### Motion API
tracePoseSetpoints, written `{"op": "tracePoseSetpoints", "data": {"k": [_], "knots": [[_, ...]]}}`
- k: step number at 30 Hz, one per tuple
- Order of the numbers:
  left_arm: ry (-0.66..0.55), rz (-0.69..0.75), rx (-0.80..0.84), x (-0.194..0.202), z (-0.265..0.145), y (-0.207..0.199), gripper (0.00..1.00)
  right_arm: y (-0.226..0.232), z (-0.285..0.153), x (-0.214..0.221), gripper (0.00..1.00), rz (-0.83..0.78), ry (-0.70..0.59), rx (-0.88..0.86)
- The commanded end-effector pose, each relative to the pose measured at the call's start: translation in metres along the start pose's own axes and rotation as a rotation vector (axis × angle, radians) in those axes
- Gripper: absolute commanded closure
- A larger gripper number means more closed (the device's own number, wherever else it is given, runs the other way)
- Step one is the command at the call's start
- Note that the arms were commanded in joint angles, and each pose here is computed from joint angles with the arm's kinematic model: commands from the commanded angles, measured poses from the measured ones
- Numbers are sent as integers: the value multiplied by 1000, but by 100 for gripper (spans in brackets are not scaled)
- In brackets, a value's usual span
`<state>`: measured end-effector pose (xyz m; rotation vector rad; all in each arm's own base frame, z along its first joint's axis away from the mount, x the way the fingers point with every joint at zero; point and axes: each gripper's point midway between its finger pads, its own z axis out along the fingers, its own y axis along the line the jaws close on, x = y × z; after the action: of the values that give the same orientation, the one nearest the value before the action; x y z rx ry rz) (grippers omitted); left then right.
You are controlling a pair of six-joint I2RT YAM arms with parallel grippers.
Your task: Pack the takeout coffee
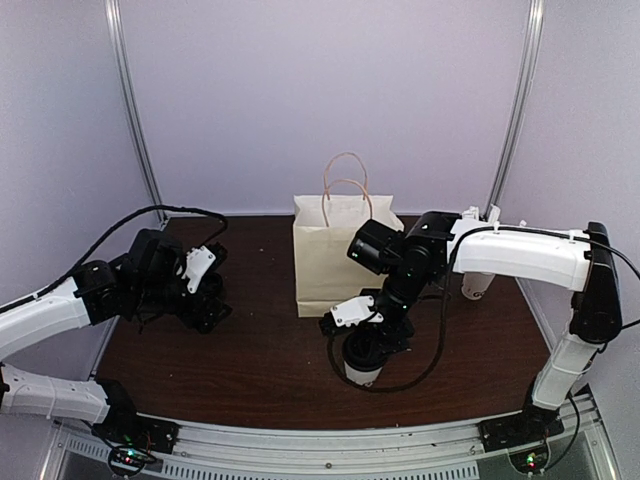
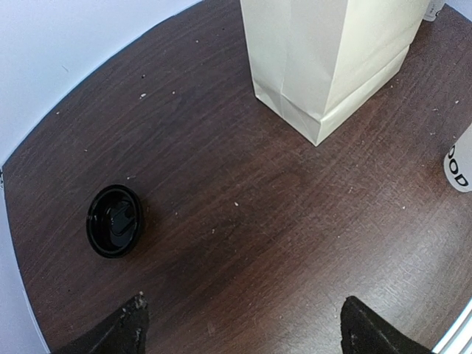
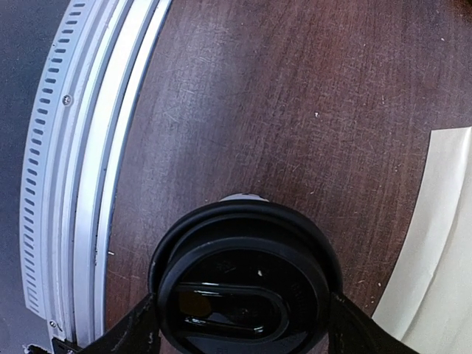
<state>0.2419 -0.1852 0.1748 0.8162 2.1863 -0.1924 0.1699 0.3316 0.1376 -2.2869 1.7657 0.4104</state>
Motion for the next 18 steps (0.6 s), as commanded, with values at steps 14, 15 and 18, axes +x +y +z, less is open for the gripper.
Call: {"op": "tracePoseSetpoints", "data": {"k": [14,15,18], "knots": [[-58,-9,24,-20,-3,-2,10,3,7,3,23,5,39,-13],[-57,-9,24,-20,-2,-2,10,2,7,2,23,4,40,-12],[-55,-9,26,-20,-2,-2,10,3,9,3,21,1,47,-16]]}}
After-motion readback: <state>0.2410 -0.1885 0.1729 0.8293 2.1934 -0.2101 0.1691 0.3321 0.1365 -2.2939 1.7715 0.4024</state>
